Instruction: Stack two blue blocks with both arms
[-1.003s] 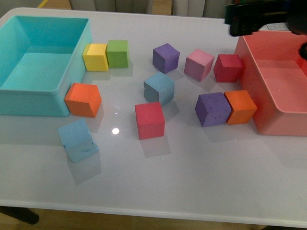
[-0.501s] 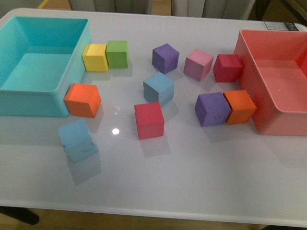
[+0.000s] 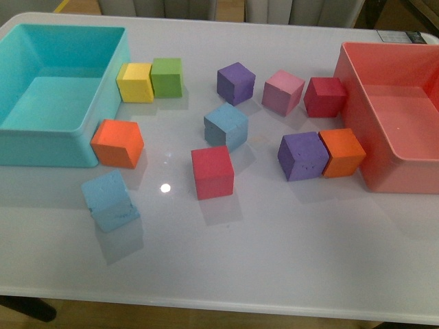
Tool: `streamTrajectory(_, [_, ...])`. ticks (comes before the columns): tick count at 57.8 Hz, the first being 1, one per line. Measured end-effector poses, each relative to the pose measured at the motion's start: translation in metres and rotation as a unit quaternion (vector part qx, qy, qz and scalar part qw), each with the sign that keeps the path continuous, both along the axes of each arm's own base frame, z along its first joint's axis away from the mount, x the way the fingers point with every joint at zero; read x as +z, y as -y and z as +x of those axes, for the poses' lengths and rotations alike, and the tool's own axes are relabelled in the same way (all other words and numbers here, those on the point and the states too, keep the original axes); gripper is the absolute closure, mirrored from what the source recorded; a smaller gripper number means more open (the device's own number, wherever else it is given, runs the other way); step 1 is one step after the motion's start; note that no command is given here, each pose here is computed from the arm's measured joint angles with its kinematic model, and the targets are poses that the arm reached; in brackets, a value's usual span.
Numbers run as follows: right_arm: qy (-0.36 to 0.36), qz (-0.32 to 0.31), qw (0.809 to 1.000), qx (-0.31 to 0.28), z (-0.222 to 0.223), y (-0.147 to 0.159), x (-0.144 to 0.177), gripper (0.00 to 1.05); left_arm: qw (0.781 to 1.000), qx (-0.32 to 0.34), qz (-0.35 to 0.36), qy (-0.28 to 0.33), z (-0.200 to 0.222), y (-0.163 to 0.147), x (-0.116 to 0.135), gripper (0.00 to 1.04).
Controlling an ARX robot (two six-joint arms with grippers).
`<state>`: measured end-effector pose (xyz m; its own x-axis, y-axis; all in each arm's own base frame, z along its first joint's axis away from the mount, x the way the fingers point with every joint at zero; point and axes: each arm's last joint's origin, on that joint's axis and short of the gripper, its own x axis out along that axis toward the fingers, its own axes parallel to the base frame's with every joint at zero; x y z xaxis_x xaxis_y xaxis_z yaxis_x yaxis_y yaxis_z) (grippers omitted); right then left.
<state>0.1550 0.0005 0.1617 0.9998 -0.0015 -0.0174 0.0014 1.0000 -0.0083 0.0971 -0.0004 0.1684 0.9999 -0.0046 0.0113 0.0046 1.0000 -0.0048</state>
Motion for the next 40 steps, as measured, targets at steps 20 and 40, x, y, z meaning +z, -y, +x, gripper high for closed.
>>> streamTrajectory(20, [0.011,0.000,1.000,0.002,-0.020,0.000,0.007,1.03,1.000,0.000,0.000,0.000,0.000,0.000,0.000,0.09])
streamTrajectory(40, [0.016,0.000,1.000,0.002,-0.033,0.000,0.010,1.03,1.000,0.000,0.000,0.000,0.000,0.000,0.000,0.09])
